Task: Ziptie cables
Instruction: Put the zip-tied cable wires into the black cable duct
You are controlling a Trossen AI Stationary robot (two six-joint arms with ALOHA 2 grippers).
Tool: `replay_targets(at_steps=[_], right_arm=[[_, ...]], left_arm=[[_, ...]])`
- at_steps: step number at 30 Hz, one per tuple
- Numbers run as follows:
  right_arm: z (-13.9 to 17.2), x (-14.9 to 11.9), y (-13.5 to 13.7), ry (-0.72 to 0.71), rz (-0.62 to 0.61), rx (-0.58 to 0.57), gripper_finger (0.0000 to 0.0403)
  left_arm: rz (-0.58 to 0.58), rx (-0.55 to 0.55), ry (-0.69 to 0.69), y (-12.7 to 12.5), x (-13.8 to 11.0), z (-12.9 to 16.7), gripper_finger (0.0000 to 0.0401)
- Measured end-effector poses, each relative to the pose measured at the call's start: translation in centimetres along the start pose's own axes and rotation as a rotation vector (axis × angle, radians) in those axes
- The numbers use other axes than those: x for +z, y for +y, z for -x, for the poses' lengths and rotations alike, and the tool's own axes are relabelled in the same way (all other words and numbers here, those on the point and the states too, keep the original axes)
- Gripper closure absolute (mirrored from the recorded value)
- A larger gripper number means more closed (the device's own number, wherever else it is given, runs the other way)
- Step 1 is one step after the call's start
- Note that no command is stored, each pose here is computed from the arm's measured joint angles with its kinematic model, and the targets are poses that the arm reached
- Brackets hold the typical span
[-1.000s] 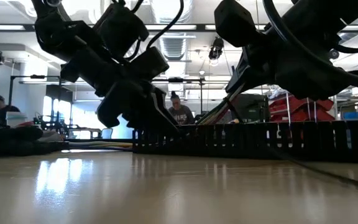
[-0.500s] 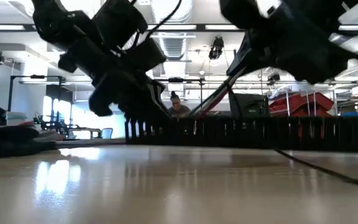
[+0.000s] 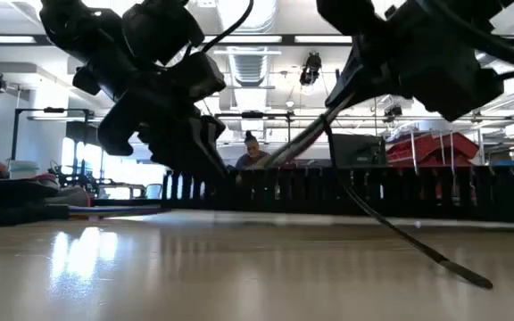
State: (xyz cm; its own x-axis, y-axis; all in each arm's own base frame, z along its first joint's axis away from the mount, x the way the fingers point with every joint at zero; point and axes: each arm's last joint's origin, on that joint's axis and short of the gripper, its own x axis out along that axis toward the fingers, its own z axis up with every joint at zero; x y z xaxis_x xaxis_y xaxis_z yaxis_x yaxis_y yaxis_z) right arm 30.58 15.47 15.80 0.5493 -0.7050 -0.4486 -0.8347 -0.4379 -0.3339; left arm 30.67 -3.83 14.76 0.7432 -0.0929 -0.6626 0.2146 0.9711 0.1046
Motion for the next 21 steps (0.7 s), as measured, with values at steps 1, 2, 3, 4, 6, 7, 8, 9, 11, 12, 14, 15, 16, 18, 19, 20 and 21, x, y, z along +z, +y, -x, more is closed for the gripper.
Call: replay_targets(at_steps=[1,2,3,4,6,7,8,9,11,12,14,15,16,18,19,20,21], right_arm=[[-0.10,0.20,0.06,-0.001,0.008,0.004,0.0403],[-0.19,0.27,0.06,-0.001,0.007,0.005,0.0403],[-0.22,0.30,0.05,-0.006,0.006,0.006,0.0403],[-0.23,0.30,0.02,-0.007,0.002,0.005,0.0403],[-0.31,0.28,-0.08,-0.007,-0.010,0.001,0.0403],[-0.36,0.25,-0.08,-0.006,-0.011,0.002,0.0403],[-0.43,0.21,-0.08,-0.006,-0.012,0.004,0.0403],[-0.47,0.19,-0.08,-0.006,-0.013,0.005,0.0403],[-0.58,0.13,-0.09,-0.004,-0.016,0.008,0.0403],[-0.65,0.09,-0.09,-0.004,-0.017,0.009,0.0403],[-0.72,0.05,-0.09,-0.003,-0.019,0.011,0.0403],[-0.77,0.01,-0.09,0.001,-0.020,0.012,0.0403],[-0.78,-0.01,-0.10,0.008,-0.020,0.011,0.0403],[-0.77,-0.03,-0.12,0.014,-0.022,0.009,0.0403],[-0.74,-0.02,-0.13,0.014,-0.023,0.008,0.0403],[-0.66,0.01,-0.13,0.013,-0.022,0.006,0.0403],[-0.55,0.07,-0.15,0.011,-0.021,0.002,0.0403]], left_arm=[[0.002,-0.012,0.002,-0.04,-0.03,0.00,0.0351],[0.003,-0.022,0.001,-0.07,-0.02,0.00,0.0346],[0.003,-0.029,0.003,-0.09,-0.03,0.00,0.0341],[0.004,-0.034,0.004,-0.10,-0.05,0.00,0.0336],[0.004,-0.038,-0.002,-0.11,0.01,0.00,0.0328],[0.003,-0.039,-0.003,-0.11,0.02,0.00,0.0324],[0.003,-0.039,-0.003,-0.11,0.02,0.00,0.0320],[0.003,-0.039,-0.004,-0.11,0.03,0.00,0.0317],[0.003,-0.039,-0.004,-0.11,0.04,0.00,0.0313],[0.002,-0.039,-0.003,-0.12,0.03,0.00,0.0312],[0.002,-0.039,-0.001,-0.11,0.01,0.01,0.0312],[0.002,-0.034,0.002,-0.10,-0.02,0.01,0.0314],[0.002,-0.026,0.007,-0.08,-0.06,0.02,0.0318],[0.000,-0.015,0.021,-0.06,-0.17,0.02,0.0334],[0.000,-0.014,0.028,-0.06,-0.24,0.02,0.0345],[0.000,-0.014,0.036,-0.07,-0.32,0.03,0.0357],[-0.001,-0.015,0.042,-0.08,-0.38,0.04,0.0370]])
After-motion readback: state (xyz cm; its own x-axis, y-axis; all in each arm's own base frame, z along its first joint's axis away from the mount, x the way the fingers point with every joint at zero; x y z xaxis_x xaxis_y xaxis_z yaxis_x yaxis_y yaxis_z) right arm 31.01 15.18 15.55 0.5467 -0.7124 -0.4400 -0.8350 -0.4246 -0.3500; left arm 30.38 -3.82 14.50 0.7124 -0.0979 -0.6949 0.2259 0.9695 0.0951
